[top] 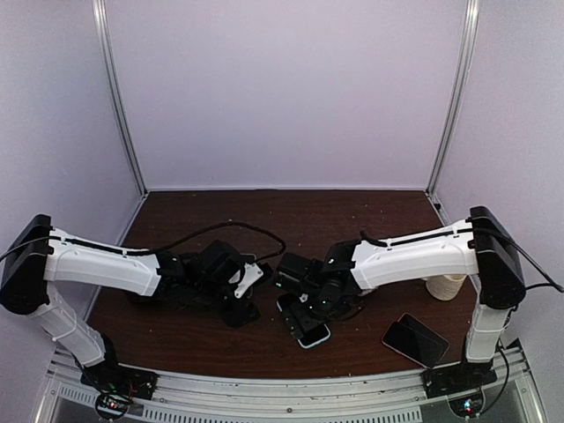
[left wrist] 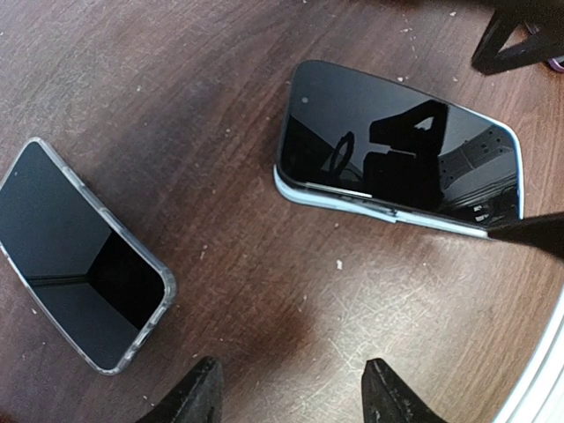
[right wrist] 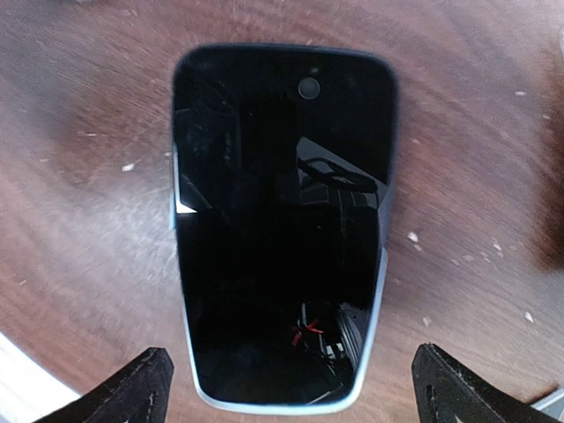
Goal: Put the phone into the phone case
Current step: Pick up the phone with the phone case at the center of the board.
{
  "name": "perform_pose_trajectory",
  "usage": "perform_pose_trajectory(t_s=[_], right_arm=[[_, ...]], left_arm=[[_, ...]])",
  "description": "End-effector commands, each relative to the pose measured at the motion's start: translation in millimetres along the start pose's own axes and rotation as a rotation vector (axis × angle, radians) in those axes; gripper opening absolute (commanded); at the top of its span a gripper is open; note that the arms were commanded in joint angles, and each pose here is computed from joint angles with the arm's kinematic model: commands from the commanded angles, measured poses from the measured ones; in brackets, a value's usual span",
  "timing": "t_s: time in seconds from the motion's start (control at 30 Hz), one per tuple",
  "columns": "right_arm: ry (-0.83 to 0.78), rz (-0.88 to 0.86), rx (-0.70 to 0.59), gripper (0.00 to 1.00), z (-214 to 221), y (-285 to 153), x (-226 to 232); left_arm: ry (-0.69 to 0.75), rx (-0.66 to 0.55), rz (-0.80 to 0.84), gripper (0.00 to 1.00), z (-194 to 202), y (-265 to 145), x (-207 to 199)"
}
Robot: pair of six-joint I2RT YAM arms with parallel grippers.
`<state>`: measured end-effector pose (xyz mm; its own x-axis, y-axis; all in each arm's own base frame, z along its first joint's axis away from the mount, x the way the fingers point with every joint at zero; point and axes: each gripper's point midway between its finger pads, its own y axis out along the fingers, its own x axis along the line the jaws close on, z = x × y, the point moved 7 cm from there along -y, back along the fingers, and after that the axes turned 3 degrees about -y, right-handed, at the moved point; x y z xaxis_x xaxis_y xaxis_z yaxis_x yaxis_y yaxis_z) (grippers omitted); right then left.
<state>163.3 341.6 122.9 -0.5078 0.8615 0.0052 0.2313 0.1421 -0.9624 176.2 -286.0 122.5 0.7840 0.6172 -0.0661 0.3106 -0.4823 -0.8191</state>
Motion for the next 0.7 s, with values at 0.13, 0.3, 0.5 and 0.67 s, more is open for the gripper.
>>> perform_pose_trajectory(t_s=[0.13,0.3,0.5,0.67], right_arm=[[-0.021,0.013,0.003,0.98,-12,13,4],[-0.042,0.03,-0.035,0.9,-20,-5,2],[-0.12,-0.019,-0.061,0.6,-25,-14,20],[-0.094,-0.085,-0.062,0.31,-27,-3,27]], left_arm=[[0.024,-0.046,-0.016,0.58,-15,-12,-1],[0.027,-0.042,-0.019,0.58,-14,-10,0],[0.03,-0.042,-0.02,0.58,-16,-9,0],[0.022,-0.056,-0.031,0.58,-17,-13,1]])
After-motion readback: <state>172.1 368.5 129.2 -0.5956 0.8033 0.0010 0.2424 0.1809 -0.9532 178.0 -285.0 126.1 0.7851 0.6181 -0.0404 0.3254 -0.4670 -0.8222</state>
